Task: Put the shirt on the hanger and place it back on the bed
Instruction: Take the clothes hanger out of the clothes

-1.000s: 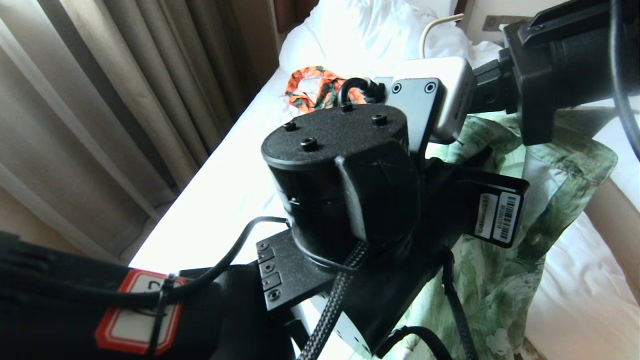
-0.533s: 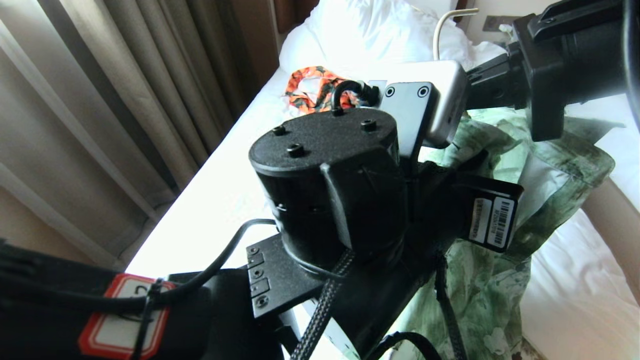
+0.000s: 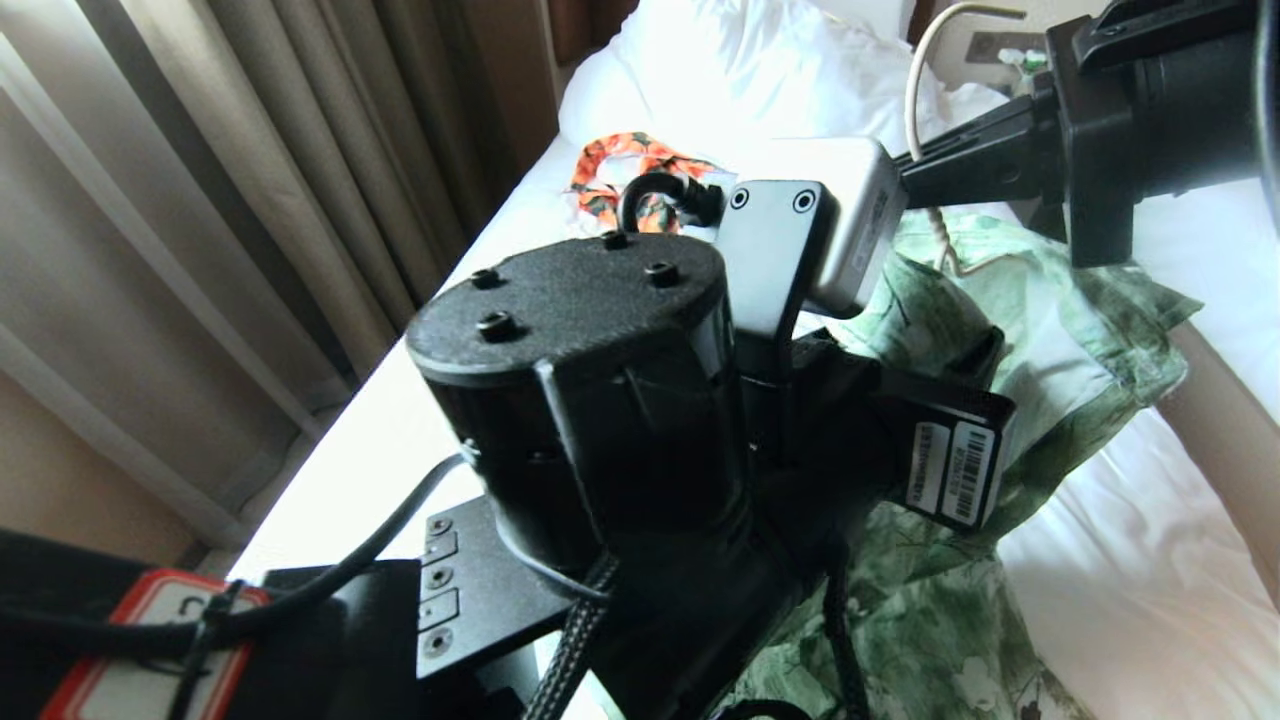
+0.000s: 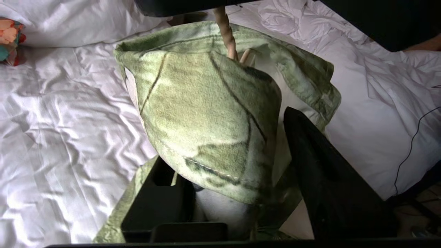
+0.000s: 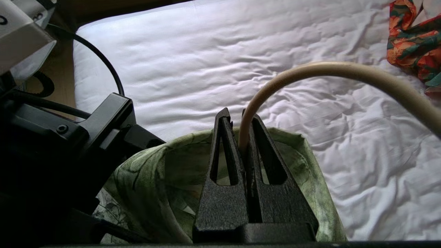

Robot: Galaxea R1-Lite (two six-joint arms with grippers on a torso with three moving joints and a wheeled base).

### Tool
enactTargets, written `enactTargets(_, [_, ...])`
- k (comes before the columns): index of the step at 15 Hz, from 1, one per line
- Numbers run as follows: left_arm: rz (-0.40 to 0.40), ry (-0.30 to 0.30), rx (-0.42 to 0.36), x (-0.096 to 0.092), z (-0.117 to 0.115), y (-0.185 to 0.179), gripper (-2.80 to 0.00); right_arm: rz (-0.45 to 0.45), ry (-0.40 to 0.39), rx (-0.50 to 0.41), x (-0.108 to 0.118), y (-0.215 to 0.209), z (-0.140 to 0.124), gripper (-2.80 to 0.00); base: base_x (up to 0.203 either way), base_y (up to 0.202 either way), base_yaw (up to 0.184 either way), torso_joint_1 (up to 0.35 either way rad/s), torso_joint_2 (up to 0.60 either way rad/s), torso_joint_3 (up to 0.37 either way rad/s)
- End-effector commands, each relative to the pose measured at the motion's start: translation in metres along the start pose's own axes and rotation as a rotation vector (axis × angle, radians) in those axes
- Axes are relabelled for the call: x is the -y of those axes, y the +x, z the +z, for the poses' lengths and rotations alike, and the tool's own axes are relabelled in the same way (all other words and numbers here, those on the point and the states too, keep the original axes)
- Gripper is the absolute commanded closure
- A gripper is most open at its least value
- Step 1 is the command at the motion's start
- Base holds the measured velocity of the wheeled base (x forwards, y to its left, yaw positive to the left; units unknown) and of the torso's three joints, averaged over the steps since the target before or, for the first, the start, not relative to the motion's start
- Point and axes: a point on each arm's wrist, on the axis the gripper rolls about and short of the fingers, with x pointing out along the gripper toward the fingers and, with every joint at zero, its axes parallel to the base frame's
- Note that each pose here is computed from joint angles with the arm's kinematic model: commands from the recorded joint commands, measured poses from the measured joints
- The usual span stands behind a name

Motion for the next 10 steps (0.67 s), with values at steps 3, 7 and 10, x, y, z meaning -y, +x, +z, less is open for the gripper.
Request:
enactTargets(3, [0.003, -0.002, 0.014, -0.007, 0.011, -0.017, -2.8, -0.004, 0.001, -0.003, 0.001, -0.002, 0.0, 0.0, 0.0, 0.0, 0.0, 0.0, 0.0, 0.0])
enactTargets(7, [0.028, 0.017, -0.024, -0.018, 0.001, -0.026, -2.8, -0.056, 0.002, -0.01, 0.006, -0.007, -0.001, 0.0, 0.0, 0.0, 0.0, 0.0, 0.0, 0.0])
enactTargets(10, [0.097, 0.028, -0.021, -0.04, 0.002, -0.023, -2.8, -0.07, 0.004, -0.007, 0.007, -0.012, -0.001, 0.0, 0.0, 0.0, 0.0, 0.0, 0.0, 0.0])
